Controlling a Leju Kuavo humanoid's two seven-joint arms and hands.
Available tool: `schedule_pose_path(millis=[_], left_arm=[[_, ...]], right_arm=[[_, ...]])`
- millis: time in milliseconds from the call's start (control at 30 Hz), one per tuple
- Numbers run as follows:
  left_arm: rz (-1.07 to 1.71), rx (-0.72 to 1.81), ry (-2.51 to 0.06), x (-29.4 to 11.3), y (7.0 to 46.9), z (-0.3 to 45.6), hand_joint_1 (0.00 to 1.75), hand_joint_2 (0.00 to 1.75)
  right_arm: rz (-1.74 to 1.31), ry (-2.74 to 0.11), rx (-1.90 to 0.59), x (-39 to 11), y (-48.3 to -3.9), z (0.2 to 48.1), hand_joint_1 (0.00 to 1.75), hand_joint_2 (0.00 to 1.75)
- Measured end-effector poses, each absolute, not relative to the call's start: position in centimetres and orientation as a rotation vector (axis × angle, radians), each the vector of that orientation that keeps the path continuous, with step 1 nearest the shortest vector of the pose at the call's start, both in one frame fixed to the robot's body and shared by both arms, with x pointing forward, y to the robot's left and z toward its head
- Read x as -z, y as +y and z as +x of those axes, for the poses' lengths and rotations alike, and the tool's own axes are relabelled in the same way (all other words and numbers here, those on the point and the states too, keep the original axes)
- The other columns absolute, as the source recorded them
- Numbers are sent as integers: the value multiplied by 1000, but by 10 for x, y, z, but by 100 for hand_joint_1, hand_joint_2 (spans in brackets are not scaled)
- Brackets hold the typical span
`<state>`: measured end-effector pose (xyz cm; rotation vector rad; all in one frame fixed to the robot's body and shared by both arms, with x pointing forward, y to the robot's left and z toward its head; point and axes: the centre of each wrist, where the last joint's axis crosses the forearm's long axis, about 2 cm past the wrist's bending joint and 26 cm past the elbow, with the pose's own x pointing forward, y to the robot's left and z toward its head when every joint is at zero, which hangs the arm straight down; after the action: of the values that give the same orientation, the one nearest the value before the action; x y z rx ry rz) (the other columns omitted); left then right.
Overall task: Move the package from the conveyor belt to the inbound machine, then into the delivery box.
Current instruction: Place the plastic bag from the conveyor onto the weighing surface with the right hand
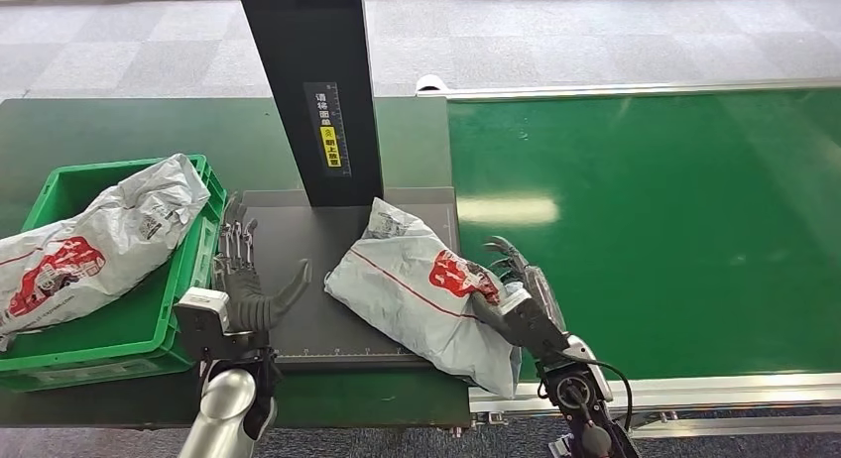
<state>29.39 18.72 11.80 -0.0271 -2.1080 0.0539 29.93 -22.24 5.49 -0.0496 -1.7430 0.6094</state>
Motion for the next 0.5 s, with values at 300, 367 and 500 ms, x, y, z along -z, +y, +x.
schedule_pose_path(millis=[300, 367, 500], left_arm=[[64, 544, -1890, -100, 158, 294, 0, 175], [148, 705, -1821, -94, 152, 293, 0, 175], [277, 1000, -1701, -81, 139, 291, 0, 175]], right_arm=[[195, -1749, -412, -57, -226, 295, 0, 175], [200, -1748, -409, -57, -227, 294, 0, 175], [211, -1746, -404, -59, -227, 294, 0, 175]])
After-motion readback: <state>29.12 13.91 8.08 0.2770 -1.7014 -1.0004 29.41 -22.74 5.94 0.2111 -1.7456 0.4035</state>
